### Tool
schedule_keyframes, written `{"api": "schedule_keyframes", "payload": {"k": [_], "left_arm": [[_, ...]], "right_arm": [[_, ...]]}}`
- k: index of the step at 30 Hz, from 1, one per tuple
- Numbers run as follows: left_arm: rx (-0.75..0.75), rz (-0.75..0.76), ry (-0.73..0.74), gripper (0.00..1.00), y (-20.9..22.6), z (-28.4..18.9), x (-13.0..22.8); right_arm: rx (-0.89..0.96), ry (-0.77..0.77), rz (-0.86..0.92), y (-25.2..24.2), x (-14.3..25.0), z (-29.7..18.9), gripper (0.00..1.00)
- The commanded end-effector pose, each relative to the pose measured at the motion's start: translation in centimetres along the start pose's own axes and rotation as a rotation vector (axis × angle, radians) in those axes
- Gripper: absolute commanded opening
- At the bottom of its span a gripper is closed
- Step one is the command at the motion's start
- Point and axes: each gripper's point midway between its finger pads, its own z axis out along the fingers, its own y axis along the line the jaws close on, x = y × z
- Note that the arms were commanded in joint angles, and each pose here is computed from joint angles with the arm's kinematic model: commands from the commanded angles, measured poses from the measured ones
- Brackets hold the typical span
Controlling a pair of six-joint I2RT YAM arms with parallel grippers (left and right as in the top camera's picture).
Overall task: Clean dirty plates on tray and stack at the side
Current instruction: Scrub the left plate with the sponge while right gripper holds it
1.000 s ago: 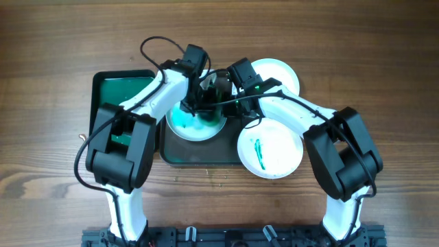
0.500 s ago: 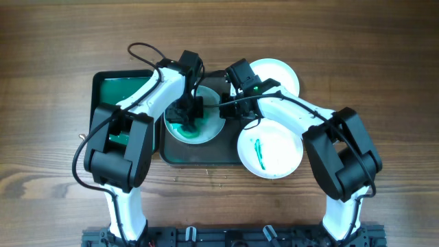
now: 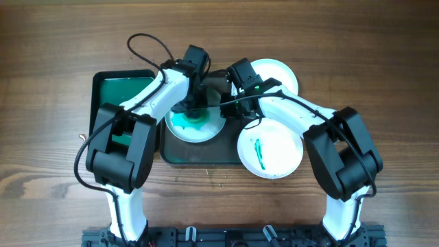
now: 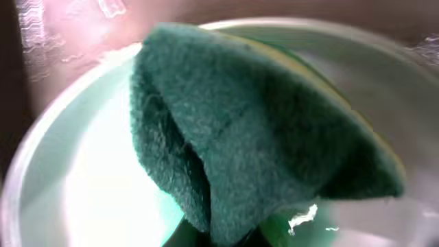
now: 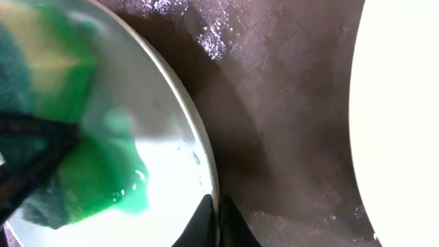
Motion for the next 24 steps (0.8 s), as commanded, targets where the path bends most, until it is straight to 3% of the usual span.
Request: {"api": "schedule_keyframes", "payload": {"k": [1,8,13,16,19,24], "left_arm": [[-0.174,-0.072,0.050,0.04,3.8,0.5,1.6],[-0.044,0.007,0.184,0.04,2.0,0.5,4.0],[0.344,0.277,0.302,0.04,-3.8,-1.0,6.7],[0.412,0.363,0.286,0.04,-5.0,-1.3,6.8],[0.333,0.343,0.197,0.04,-4.4,-0.4,4.7],[-0.249,-0.148,-0.015,0.04,4.7,0.3,0.8]], "right_arm": [[0.020,0.010,0.020,-0.9,-0.2,0.5,0.04],[-0.129,0.094,0.042,-1.1,-0.1,0.4,0.04],[-0.144,0.101,0.054,-1.5,-0.2,0.6,0.04],[-0.143,0.103,0.056,-1.6,-0.2,0.6,0.04],[-0.143,0.103,0.055,-1.6,-0.2,0.6,0.04],[-0.142,0.103,0.056,-1.6,-0.2,0.7,0.04]]}}
